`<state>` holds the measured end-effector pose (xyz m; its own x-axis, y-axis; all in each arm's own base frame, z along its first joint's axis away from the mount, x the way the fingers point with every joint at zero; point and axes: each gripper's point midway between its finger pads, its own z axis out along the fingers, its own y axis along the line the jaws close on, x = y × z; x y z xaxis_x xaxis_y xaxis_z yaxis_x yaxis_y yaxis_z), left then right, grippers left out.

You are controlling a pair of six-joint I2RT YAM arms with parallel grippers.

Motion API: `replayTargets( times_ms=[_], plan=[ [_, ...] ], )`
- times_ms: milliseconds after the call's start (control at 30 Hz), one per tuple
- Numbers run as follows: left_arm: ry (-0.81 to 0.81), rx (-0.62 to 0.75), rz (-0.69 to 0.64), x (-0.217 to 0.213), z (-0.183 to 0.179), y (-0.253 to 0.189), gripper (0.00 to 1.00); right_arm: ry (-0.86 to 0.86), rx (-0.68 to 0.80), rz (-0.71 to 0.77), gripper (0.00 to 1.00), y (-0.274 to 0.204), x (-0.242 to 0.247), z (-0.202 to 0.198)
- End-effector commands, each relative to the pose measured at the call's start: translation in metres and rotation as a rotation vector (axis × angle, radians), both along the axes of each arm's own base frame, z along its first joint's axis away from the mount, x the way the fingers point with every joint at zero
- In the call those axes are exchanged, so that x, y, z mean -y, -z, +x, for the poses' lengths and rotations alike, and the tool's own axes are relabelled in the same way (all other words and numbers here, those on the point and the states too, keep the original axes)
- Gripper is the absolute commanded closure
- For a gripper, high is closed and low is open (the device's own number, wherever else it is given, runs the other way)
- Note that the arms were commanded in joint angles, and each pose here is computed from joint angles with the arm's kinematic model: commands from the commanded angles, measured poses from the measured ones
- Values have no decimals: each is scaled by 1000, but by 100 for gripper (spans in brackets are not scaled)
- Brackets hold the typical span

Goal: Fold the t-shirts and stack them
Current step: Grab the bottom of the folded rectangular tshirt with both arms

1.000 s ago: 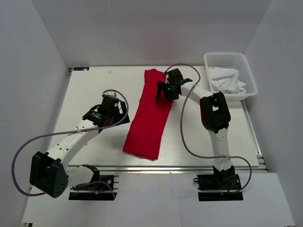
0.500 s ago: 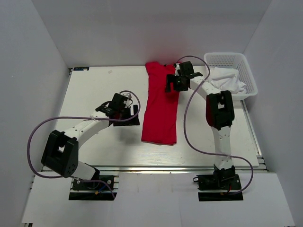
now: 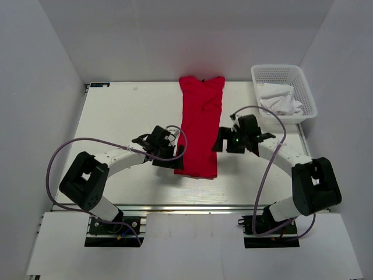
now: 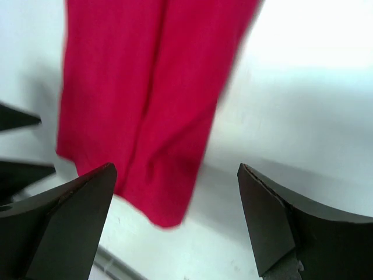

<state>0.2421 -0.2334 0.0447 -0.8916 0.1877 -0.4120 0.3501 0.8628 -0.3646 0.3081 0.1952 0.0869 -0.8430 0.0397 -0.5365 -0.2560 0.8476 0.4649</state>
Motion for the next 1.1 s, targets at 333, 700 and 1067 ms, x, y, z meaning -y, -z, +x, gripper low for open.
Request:
replayTargets(
  times_ms=[333, 700, 1067],
  plan=[
    [-11, -28, -20, 9, -11, 25, 22, -164, -252, 82, 10, 51, -21, -101],
    [21, -95, -2, 9, -29, 40, 73, -177, -305, 66, 53, 69, -27, -113],
    [98, -138, -62, 13, -54, 15, 100, -211, -300, 61, 100, 60, -22, -127]
  ],
)
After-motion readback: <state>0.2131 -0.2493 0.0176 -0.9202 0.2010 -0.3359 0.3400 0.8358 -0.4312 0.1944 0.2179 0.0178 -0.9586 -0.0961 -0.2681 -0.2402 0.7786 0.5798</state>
